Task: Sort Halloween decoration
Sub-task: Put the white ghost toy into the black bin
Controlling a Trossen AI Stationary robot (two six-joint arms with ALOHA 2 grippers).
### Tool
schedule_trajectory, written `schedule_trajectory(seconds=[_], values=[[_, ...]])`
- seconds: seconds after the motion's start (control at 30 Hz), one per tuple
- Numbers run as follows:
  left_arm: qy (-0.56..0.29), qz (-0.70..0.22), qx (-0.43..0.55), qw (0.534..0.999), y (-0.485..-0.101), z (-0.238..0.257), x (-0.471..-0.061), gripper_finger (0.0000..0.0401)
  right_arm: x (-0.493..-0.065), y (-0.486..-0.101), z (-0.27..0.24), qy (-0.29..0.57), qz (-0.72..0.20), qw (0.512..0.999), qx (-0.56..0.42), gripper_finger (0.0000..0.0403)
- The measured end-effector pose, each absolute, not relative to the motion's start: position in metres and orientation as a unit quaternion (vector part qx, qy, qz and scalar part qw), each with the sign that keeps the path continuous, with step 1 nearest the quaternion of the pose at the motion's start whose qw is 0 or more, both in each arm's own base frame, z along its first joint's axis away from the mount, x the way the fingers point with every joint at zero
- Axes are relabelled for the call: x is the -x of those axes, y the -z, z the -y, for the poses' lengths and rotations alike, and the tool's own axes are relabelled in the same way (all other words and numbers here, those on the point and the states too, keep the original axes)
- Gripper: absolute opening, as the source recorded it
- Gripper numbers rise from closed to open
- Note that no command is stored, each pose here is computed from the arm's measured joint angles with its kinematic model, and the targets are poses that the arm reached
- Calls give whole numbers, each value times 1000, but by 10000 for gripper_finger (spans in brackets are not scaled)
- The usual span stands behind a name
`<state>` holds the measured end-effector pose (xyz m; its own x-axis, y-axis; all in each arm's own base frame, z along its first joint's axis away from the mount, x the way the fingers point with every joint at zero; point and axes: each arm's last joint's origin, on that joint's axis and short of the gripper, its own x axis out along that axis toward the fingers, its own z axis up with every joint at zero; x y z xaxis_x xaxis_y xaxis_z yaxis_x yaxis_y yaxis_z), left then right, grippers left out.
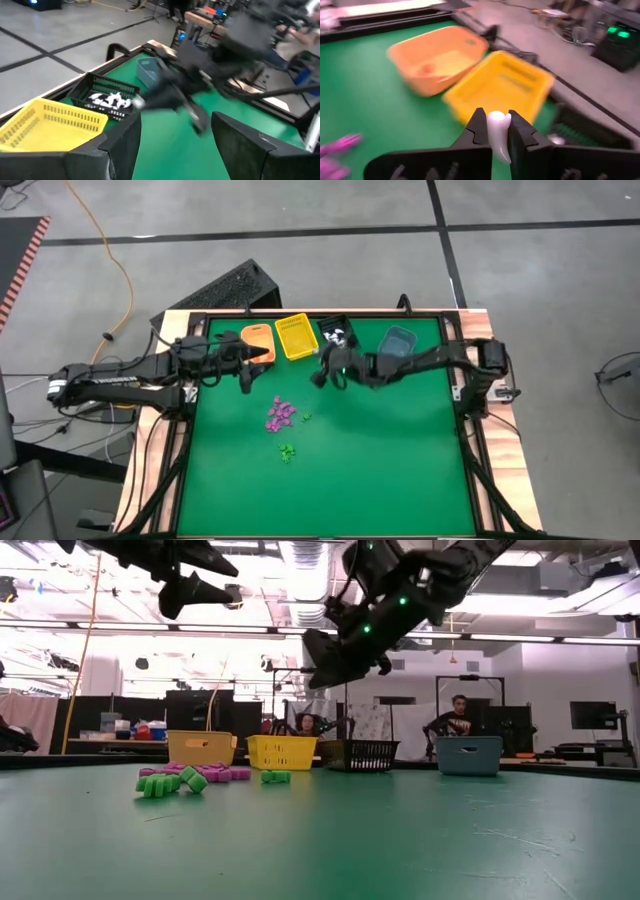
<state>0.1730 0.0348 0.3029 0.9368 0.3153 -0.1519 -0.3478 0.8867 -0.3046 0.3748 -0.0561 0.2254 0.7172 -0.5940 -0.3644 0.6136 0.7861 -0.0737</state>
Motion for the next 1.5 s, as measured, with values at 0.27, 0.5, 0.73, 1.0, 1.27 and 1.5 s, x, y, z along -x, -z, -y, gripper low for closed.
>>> schedule_trajectory(seconds=[0.27, 0.5, 0.73, 1.0, 1.27, 1.5], values=[[-99, -62, 158, 981, -303, -45, -171, 232, -360, -224, 111, 373, -191, 904, -82, 28], [-85, -51, 171, 980, -305, -56, -167, 232, -349, -218, 135, 370, -230, 895, -96, 28], [-105, 0, 187, 977, -314, -62, -166, 231, -332, -210, 165, 342, -277, 889, -128, 29], [-160, 14, 182, 970, -315, -65, -165, 232, -322, -202, 185, 295, -300, 893, -157, 52], [-160, 16, 193, 968, -315, -65, -165, 232, -318, -194, 189, 291, -329, 886, -147, 73], [-160, 16, 194, 968, -315, -65, -165, 232, -317, -194, 191, 293, -332, 885, -146, 96]])
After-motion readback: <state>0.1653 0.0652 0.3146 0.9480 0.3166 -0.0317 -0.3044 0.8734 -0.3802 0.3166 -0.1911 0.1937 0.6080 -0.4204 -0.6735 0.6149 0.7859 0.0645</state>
